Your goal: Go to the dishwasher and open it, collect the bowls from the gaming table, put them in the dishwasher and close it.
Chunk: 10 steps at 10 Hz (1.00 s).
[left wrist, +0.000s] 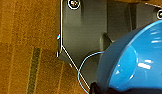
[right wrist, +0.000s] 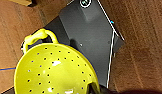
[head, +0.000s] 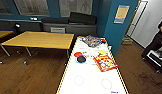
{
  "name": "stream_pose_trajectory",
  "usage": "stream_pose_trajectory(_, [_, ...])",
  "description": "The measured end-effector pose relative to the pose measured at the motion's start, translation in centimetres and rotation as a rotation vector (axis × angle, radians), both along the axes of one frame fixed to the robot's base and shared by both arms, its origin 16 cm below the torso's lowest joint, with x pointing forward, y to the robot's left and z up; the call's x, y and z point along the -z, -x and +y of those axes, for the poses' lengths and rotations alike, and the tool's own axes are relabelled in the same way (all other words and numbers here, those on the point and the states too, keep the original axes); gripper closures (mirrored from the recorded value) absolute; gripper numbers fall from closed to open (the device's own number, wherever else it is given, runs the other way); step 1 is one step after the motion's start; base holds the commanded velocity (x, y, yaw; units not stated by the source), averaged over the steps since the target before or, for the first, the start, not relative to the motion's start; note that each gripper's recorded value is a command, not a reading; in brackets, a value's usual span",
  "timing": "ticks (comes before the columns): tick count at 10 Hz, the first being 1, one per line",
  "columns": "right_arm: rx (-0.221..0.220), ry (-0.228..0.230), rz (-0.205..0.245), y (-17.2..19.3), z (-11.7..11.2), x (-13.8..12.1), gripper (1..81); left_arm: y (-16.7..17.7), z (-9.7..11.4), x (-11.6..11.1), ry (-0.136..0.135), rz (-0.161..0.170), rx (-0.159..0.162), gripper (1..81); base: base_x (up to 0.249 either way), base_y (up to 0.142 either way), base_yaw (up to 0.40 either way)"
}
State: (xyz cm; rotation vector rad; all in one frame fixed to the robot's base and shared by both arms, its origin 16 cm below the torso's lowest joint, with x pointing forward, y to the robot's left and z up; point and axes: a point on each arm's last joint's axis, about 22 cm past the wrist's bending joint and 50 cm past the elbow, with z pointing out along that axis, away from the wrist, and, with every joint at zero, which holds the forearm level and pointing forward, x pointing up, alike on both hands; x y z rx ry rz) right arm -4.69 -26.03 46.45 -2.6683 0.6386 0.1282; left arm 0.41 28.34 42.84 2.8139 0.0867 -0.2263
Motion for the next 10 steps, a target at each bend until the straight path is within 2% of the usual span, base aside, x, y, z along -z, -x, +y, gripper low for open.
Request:
stream_pose_trajectory(4, [-0.007,0.011,-0.053,-1.6,0.1,0.5,81.1,-2.6,-0.3,0.6,-0.031,-0.074,0.018,81.1,0.000,0.000,0.000])
stream_pose_trajectory(5, [-0.009,0.015,-0.067,-2.0,0.0,0.5,81.1,-3.0,-0.9,0.6,-0.029,-0.092,0.030,81.1,0.000,0.000,0.000])
stream_pose_trajectory(7, [-0.013,0.014,-0.105,-3.4,0.2,0.5,81.1,-3.4,-1.8,0.3,-0.020,-0.115,0.032,81.1,0.000,0.000,0.000])
stream_pose_trajectory(9, [-0.016,0.013,-0.139,-4.5,0.4,0.5,81.1,-4.6,-2.1,0.1,-0.017,-0.150,0.039,81.1,0.000,0.000,0.000])
stream_pose_trajectory(10, [-0.016,0.014,-0.144,-4.6,0.3,0.5,81.1,-4.8,-2.0,0.1,-0.018,-0.155,0.039,81.1,0.000,0.000,0.000])
